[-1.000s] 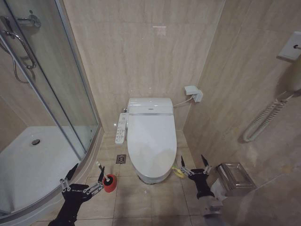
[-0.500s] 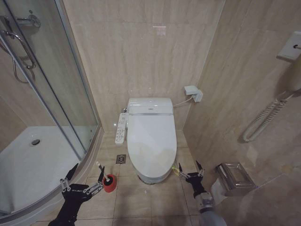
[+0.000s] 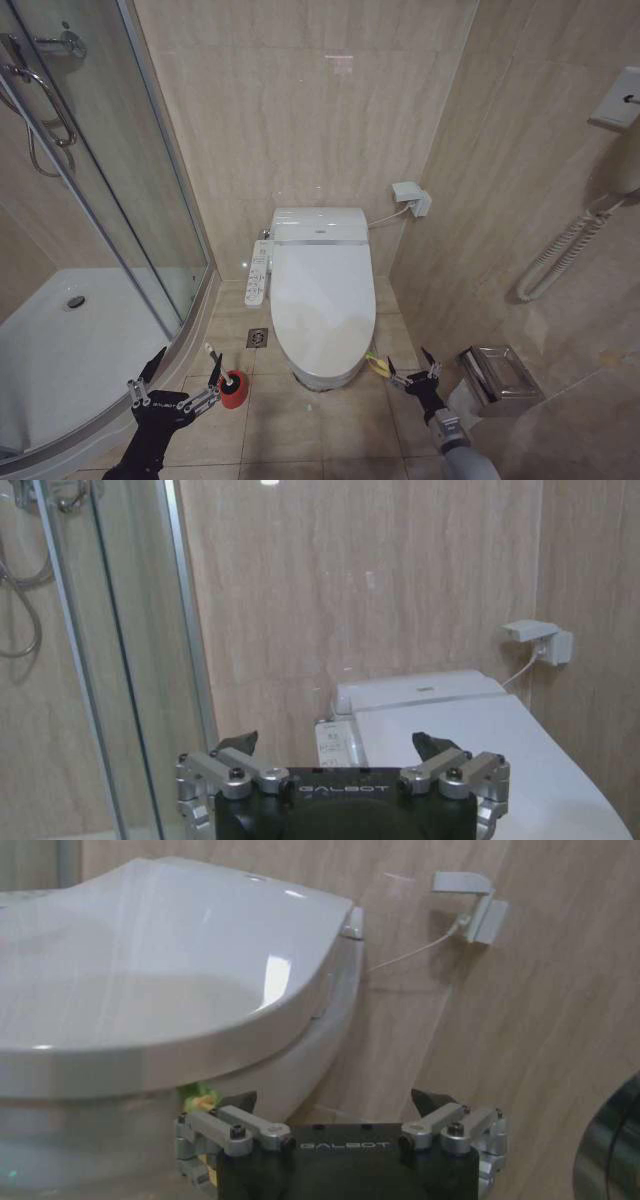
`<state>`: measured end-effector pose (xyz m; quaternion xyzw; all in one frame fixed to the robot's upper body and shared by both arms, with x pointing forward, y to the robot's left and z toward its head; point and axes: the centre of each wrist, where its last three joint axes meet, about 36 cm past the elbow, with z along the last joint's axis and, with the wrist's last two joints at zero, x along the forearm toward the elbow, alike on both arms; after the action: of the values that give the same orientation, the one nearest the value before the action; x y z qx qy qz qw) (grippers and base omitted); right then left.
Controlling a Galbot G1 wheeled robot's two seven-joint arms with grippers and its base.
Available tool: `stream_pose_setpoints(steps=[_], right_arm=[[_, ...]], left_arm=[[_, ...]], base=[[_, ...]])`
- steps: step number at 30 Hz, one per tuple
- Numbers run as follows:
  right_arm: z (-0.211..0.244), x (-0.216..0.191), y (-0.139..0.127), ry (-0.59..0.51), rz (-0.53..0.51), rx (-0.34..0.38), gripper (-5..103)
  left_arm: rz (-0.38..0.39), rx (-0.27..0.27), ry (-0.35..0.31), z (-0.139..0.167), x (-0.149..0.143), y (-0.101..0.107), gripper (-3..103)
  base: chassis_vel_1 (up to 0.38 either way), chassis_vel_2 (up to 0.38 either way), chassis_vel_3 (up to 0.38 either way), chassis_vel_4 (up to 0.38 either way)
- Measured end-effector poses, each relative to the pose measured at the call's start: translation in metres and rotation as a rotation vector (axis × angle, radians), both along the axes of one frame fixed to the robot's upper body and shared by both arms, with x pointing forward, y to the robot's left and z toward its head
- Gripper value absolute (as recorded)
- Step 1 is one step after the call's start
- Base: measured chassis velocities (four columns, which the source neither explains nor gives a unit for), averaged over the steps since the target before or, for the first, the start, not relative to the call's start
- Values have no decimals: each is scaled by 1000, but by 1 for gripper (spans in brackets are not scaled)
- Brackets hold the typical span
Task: Open the toilet lid, clean the toilet bowl with a toilet brush, close the toilet lid, and flush.
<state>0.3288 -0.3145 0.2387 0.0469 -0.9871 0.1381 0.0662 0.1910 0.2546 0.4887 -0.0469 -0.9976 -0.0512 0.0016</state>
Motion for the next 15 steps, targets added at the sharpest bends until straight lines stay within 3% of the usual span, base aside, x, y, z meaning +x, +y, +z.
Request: stream_pose_setpoints(steps=[15], right_arm=[[-27, -5, 4, 54, 51, -31, 100]], left_arm=[[0, 0, 0, 0, 0, 0, 100]], base=[[0, 0, 0, 0]])
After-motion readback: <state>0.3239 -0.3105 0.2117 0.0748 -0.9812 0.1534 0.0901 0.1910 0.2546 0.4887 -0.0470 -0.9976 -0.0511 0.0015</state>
